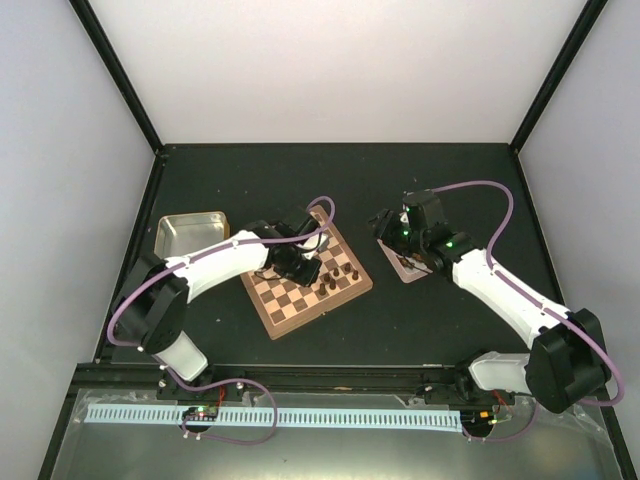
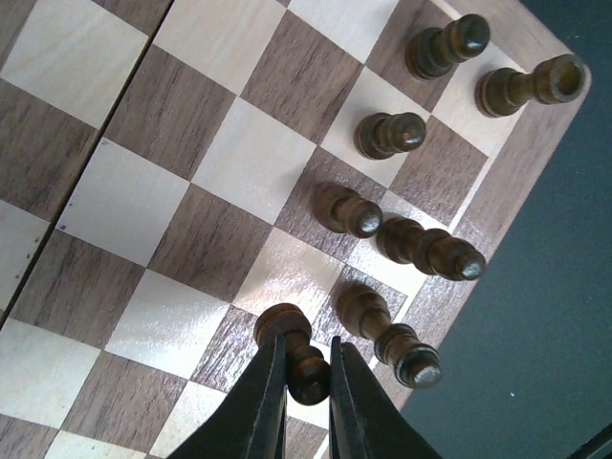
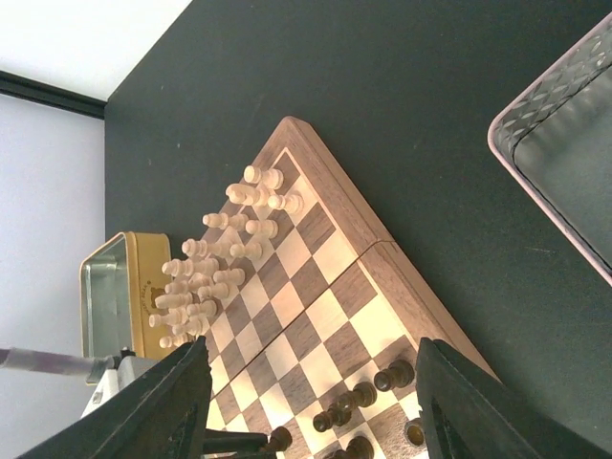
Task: Set up the chess pieces on the board
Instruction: Place the chess piece on the chessboard.
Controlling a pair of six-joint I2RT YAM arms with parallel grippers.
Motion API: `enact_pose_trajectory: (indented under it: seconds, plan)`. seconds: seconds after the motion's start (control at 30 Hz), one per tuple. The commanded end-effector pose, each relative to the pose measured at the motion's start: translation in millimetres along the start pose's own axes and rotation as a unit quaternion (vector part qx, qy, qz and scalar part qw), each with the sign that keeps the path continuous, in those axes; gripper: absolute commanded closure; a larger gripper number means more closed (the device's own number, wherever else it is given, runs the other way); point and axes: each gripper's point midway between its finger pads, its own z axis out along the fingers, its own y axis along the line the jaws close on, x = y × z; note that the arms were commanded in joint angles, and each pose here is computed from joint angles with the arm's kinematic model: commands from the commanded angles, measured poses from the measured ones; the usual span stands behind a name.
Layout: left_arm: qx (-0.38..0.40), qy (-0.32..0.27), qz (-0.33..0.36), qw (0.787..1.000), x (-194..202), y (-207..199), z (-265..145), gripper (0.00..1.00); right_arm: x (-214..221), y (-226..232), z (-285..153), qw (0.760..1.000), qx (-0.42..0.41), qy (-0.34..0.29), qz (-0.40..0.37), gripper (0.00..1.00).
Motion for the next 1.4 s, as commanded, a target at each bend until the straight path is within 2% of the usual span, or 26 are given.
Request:
enact_pose_trajectory:
  seconds: [0.0,0.37,0.5,0.87,1.07,1.27,1.37]
  plan:
    - [0.023,0.015,-0.002,1.0,-4.3,-4.0,4.1,0.95,-1.5,-9.2,-1.5,1.0,0.014,-0.007,-0.008,0.41]
    - [0.03,0.039,-0.012,0.999,1.6,-0.2,21.0,0.95,-1.3,-12.3,-2.5,1.0,0.02,-0.008,-0.007,0.41]
    - [0.036,0.038,-0.013,0.999,0.8,-0.8,21.7,0.92,-3.1,-11.4,-4.3,1.0,0.021,-0.012,-0.007,0.41]
    - [0.037,0.033,-0.016,0.999,-7.6,0.7,26.1,0.92,-4.2,-12.6,-6.7,1.0,0.025,-0.016,-0.009,0.41]
    - [0.031,0.033,-0.018,0.999,-5.5,3.1,23.3,0.75,-3.8,-13.0,-8.2,0.999,0.028,-0.015,-0.011,0.41]
    - [0.024,0.007,-0.027,0.999,-13.4,6.2,6.0,0.66,-8.5,-19.0,-12.3,0.998,0.047,-0.028,-0.022,0.41]
    - [0.023,-0.017,-0.034,0.999,-22.4,7.3,-8.0,0.61,-15.5,-28.2,-14.3,0.995,0.076,-0.042,-0.051,0.4]
